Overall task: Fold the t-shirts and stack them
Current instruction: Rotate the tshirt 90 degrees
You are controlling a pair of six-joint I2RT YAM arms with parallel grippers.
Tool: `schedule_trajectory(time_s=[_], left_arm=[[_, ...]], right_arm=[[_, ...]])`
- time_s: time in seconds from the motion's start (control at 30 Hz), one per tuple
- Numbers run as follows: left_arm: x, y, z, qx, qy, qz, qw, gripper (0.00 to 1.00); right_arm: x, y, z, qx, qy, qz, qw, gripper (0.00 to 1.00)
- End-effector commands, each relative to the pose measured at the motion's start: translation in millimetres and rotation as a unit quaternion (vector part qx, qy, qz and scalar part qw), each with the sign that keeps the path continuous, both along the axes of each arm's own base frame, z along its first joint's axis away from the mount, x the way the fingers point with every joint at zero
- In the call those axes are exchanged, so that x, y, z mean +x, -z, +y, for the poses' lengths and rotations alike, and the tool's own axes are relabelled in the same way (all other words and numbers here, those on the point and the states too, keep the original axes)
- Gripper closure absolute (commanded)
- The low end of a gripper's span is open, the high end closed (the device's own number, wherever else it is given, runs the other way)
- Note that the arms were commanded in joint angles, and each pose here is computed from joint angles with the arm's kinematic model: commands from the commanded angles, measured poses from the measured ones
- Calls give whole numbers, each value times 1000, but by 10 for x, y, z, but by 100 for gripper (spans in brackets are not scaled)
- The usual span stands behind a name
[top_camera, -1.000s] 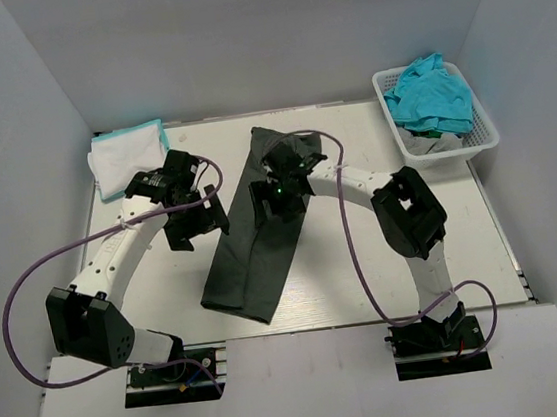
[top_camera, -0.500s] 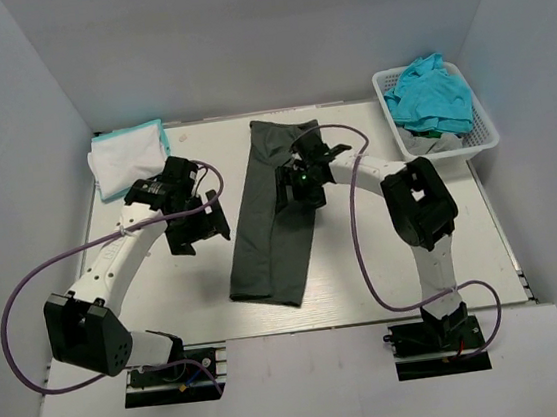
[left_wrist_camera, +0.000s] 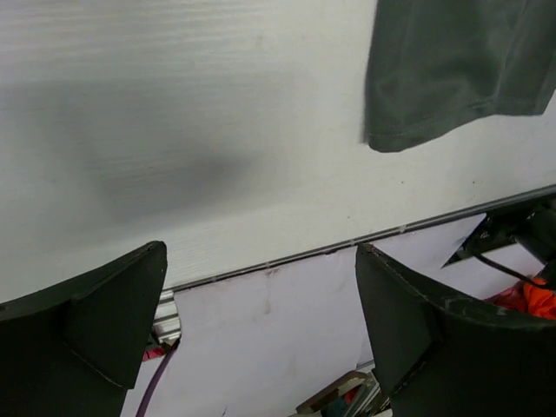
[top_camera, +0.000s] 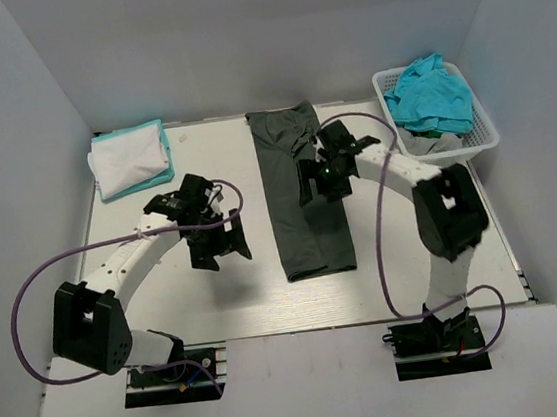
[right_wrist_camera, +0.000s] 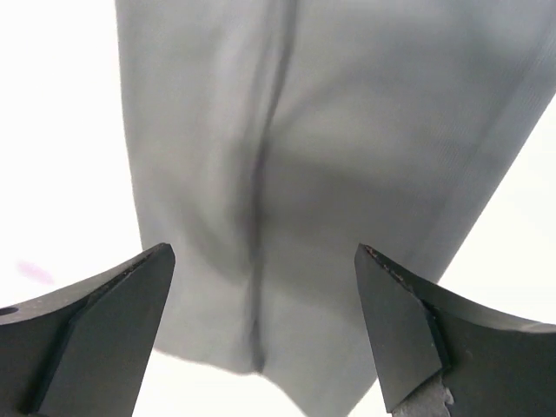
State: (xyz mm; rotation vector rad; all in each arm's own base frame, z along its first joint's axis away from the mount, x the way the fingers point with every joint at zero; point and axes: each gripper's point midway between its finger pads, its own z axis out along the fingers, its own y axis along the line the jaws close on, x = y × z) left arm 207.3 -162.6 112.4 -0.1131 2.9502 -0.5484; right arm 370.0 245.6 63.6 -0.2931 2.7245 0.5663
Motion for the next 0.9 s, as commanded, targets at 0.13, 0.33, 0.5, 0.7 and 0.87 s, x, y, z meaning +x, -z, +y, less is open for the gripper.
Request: schedule_trajectory(time_s=[0.13, 0.33, 0.5, 0.7, 0.87], left_arm=[[-15, 56, -579, -75, 80, -31, 993, 0], [-151, 296, -967, -66, 142, -22, 987, 0], [-79, 552, -1089, -1, 157, -9, 988, 30], [-200, 805, -1159, 42, 188, 13, 981, 33], [-253, 937, -1160, 63, 176, 28, 982, 34]], right_arm=[[-1055, -259, -322, 42, 42, 25, 998, 10], [-1692, -48, -605, 43, 74, 70, 994, 10], [-1862, 97, -646, 54, 84, 88, 991, 10], [-1954, 256, -677, 40, 74, 109, 990, 10], [-1994, 324, -705, 36, 73, 112, 990, 10]])
